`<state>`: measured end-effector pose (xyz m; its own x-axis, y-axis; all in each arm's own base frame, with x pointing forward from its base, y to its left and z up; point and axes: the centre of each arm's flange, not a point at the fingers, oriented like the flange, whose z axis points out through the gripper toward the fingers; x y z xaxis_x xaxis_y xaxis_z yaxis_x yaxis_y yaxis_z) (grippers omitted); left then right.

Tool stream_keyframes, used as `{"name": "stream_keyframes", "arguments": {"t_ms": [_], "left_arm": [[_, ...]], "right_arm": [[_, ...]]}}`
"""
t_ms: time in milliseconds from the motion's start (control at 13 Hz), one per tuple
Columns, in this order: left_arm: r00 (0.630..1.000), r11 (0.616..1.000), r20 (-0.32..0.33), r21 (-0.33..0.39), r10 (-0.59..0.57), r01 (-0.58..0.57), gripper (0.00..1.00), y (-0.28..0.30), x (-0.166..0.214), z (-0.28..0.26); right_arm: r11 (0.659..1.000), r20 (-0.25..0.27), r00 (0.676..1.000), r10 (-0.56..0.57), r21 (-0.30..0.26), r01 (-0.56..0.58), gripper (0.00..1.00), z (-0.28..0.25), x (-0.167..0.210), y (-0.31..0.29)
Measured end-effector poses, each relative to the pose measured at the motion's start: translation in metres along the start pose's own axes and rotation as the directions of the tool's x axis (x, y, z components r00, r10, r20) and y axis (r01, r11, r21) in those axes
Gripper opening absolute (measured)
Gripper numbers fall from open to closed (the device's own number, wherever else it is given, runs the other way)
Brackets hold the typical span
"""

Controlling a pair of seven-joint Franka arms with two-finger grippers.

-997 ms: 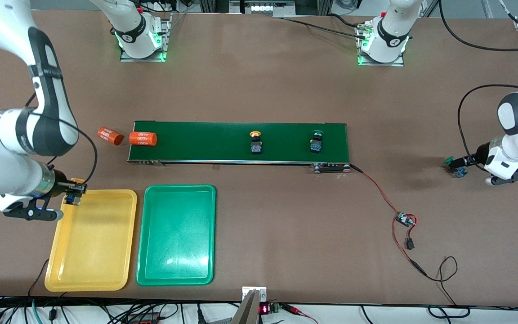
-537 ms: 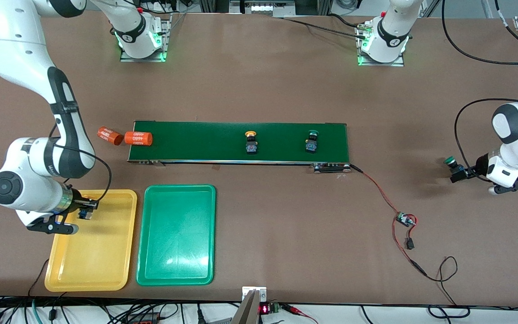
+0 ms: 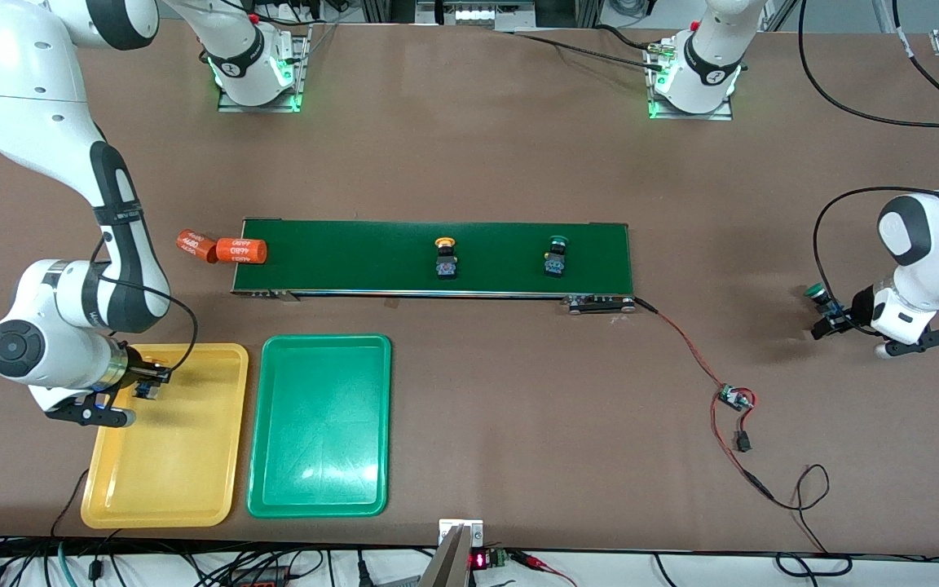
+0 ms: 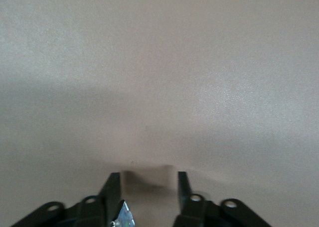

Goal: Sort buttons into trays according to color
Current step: 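Lower the button into the yellow tray and open the right gripper, then move the right gripper back over an orange-capped button on the belt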

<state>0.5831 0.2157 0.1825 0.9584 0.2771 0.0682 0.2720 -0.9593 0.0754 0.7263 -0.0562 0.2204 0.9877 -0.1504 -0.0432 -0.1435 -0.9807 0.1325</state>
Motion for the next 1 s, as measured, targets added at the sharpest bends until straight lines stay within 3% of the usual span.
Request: {"name": "stream_keyframes", "arguments": {"t_ms": [307, 384, 460, 690, 997], "left_arm": [[1.000, 1.000, 0.006, 0.002, 0.005, -0.005, 0.03, 0.001, -0.003, 0.001], [1.000, 1.000, 0.004, 0.003, 0.014, -0.014, 0.02, 0.001, -0.003, 0.000], [0.999, 0.999, 0.002, 0.005, 0.034, -0.034, 0.01, 0.001, -0.002, -0.002], [0.998, 0.998, 0.027, 0.027, 0.064, -0.065, 0.01, -0.005, -0.003, -0.017], [0.987, 0.996, 0.156, 0.066, 0.048, -0.058, 0.06, -0.022, -0.017, -0.028]], "right_arm": [[1.000, 0.001, 1.000, 0.001, 0.000, -0.001, 0.84, 0.002, 0.001, 0.001], [1.000, 0.001, 1.000, -0.004, 0.002, 0.004, 0.95, -0.001, 0.000, -0.003], [1.000, 0.009, 1.000, -0.011, 0.005, 0.011, 1.00, -0.005, -0.001, -0.010], [1.000, 0.030, 0.999, 0.017, 0.008, -0.017, 1.00, -0.040, -0.018, -0.043], [0.999, 0.056, 0.998, 0.033, 0.011, -0.034, 1.00, -0.111, -0.084, -0.103]]}}
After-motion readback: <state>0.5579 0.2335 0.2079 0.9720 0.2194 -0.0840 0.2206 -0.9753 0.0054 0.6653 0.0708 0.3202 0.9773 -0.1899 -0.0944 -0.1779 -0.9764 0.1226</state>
